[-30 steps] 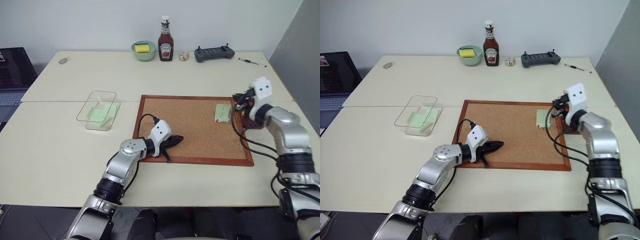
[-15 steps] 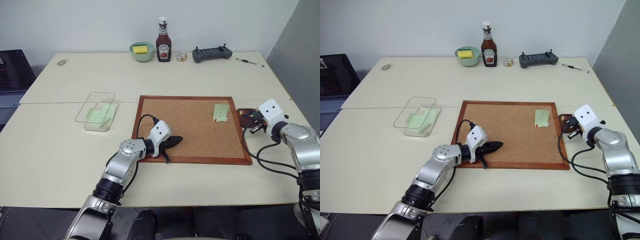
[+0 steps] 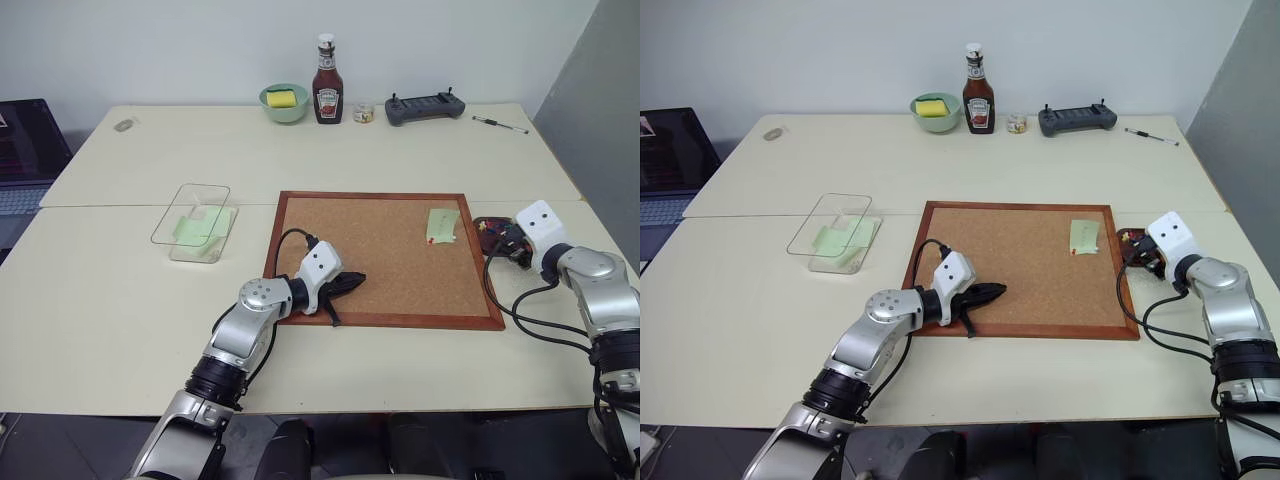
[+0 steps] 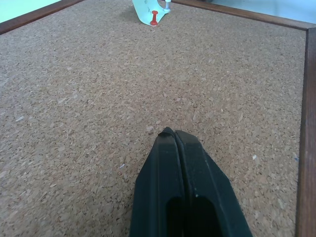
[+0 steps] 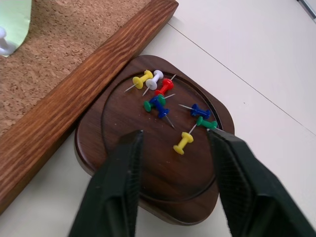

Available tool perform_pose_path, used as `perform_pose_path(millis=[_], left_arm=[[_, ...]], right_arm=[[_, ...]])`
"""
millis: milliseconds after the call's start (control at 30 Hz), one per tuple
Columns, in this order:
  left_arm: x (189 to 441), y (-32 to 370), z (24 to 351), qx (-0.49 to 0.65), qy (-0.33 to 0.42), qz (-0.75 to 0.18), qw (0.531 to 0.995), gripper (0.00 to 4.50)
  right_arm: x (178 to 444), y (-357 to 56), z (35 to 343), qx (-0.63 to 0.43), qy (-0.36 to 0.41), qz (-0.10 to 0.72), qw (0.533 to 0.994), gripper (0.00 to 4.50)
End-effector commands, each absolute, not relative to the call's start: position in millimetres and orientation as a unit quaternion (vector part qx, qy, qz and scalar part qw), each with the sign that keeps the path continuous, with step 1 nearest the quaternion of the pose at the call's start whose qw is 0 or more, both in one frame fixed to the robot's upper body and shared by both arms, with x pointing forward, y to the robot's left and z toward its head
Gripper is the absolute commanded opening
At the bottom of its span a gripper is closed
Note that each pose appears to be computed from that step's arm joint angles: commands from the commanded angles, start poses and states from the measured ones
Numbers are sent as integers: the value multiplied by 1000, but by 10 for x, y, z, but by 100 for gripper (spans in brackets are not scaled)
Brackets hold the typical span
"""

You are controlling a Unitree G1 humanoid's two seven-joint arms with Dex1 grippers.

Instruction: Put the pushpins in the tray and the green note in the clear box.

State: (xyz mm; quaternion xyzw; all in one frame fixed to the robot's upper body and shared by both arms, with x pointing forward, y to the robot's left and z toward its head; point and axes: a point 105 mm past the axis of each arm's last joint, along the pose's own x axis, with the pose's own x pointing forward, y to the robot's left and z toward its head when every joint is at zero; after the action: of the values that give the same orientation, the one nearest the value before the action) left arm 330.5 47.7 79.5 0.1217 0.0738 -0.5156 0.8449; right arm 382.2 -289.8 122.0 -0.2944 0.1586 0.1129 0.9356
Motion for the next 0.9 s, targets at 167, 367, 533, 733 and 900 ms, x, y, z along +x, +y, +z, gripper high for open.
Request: perform_pose_path(millis=[167,367,533,733,900], left_arm=[[3270,482,673,125,99,-523,837,0],[3274,473,681,126,98,-525,836,0],[3279,481,686,127,98,-523,837,0],[3278,505,686,128,99,-520,839,0],[3277,511,682,127,99,-519,840,0]], right_arm=[[3653,-2515,1528,-196,98,219,951,308],[3621,-2245,1351,-161,105,256,947,308],[3774,-2168,1280,-148,99,241,954,308],[3864,-2174,1262,-145,95,230,958,265],[3895,-2173,1249,-146,96,227,958,168]])
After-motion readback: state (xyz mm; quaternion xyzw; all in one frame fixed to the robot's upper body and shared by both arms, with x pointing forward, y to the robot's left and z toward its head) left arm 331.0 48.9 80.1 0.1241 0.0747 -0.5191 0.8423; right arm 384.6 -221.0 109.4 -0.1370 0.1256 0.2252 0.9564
